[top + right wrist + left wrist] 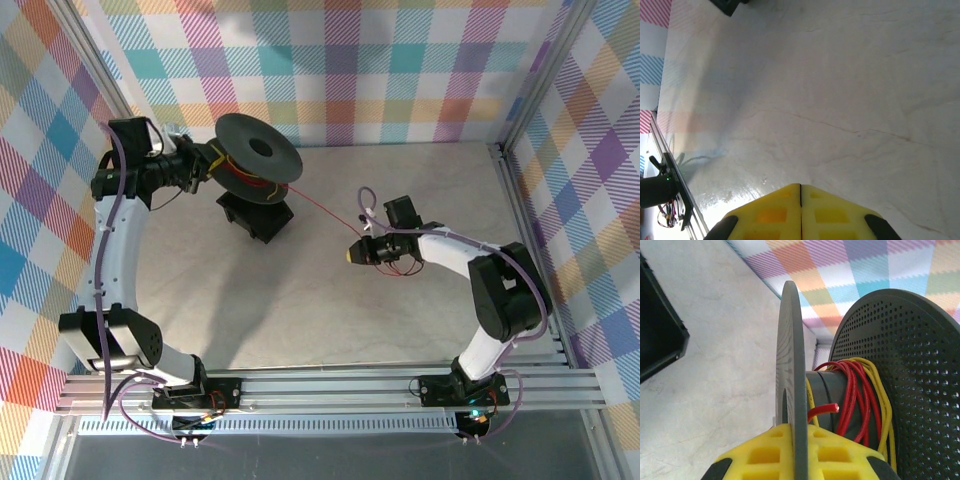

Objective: Wrap the cables

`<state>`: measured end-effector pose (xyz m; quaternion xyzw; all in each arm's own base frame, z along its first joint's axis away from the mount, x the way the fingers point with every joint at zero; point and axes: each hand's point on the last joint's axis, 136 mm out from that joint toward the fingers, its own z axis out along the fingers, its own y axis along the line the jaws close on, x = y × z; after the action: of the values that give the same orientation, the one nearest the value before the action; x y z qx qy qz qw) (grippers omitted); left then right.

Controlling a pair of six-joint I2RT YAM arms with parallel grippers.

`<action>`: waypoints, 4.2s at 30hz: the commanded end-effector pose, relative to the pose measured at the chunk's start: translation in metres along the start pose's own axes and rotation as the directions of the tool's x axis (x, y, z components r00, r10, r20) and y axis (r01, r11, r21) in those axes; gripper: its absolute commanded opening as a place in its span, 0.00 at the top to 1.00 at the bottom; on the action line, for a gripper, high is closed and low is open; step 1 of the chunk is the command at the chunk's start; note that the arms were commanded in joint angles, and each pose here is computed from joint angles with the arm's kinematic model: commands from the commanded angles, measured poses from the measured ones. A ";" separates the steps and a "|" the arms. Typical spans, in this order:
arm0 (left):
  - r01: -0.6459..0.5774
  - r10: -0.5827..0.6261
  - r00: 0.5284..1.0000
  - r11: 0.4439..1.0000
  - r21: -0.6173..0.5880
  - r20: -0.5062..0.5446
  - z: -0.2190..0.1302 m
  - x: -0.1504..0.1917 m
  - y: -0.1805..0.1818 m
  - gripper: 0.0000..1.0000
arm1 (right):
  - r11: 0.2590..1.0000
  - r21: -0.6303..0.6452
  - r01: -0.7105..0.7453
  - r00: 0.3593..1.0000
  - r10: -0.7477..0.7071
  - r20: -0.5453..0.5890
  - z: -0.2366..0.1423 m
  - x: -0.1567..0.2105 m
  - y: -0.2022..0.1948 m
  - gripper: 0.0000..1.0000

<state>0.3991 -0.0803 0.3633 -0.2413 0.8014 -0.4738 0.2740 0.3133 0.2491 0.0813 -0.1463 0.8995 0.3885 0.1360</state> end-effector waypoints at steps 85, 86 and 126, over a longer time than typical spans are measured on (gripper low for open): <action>-0.656 0.668 0.695 0.439 -0.614 -0.265 0.118 0.143 0.058 1.00 | 0.915 -0.247 0.320 0.945 -0.328 0.006 -0.090 0.004 0.252 1.00; -0.644 0.668 0.701 0.443 -0.623 -0.250 0.118 0.140 0.057 1.00 | 0.914 -0.254 0.316 0.944 -0.329 -0.011 -0.083 0.009 0.255 1.00; -0.602 0.645 0.760 0.650 -0.464 -0.083 0.089 0.142 0.034 1.00 | 0.957 0.133 0.259 0.907 -0.288 0.307 -0.124 -0.019 0.210 0.13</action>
<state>0.3460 -0.2098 0.2335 -0.0264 0.9351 -0.0903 0.3416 0.2348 0.3014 0.2990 -0.2000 0.8579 0.3416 0.3277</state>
